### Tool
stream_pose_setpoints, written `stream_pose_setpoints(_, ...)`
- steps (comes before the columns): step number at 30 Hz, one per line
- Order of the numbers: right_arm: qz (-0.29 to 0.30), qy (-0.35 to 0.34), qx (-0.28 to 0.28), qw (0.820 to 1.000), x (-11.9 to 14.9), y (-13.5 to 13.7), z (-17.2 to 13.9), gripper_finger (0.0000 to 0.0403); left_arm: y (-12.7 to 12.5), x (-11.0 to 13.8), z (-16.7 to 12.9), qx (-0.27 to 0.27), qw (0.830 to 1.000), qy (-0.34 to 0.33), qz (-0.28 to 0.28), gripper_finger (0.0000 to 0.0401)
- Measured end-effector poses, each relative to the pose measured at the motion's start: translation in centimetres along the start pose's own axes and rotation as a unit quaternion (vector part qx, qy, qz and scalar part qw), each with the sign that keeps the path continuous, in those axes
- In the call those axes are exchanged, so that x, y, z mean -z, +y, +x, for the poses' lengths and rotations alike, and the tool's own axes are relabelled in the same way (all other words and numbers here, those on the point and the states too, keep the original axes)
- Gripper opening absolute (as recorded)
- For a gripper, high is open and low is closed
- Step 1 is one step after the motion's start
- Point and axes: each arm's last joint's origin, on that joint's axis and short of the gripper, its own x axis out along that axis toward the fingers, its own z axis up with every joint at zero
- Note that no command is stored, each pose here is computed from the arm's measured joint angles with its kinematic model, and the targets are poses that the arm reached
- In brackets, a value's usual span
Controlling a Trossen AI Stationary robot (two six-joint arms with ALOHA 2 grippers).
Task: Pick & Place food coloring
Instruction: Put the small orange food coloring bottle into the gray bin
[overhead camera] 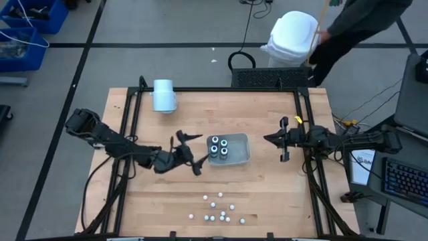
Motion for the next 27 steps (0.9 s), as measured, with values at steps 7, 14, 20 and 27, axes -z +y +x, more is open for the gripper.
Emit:
stream_pose_setpoints(7,0.015,0.018,-0.001,1.000,0.4,0.0,0.0,0.0000,-2.4,-6.7,-0.5,0.082,0.996,0.024,-0.031,0.0381)
stream_pose_setpoints(14,0.034,0.039,-0.001,0.999,0.8,0.0,0.0,0.0000,-5.3,-12.2,-1.0,0.093,0.983,0.158,-0.007,0.0381)
stream_pose_setpoints(20,0.036,0.051,-0.001,0.998,1.0,0.1,-0.1,0.0000,-8.9,-12.5,-0.1,0.172,0.952,0.255,-0.007,0.0381)
stream_pose_setpoints(27,0.034,0.050,-0.001,0.998,1.0,0.1,-0.1,0.0000,-13.0,-7.5,0.9,0.236,0.896,0.376,0.035,0.0381)
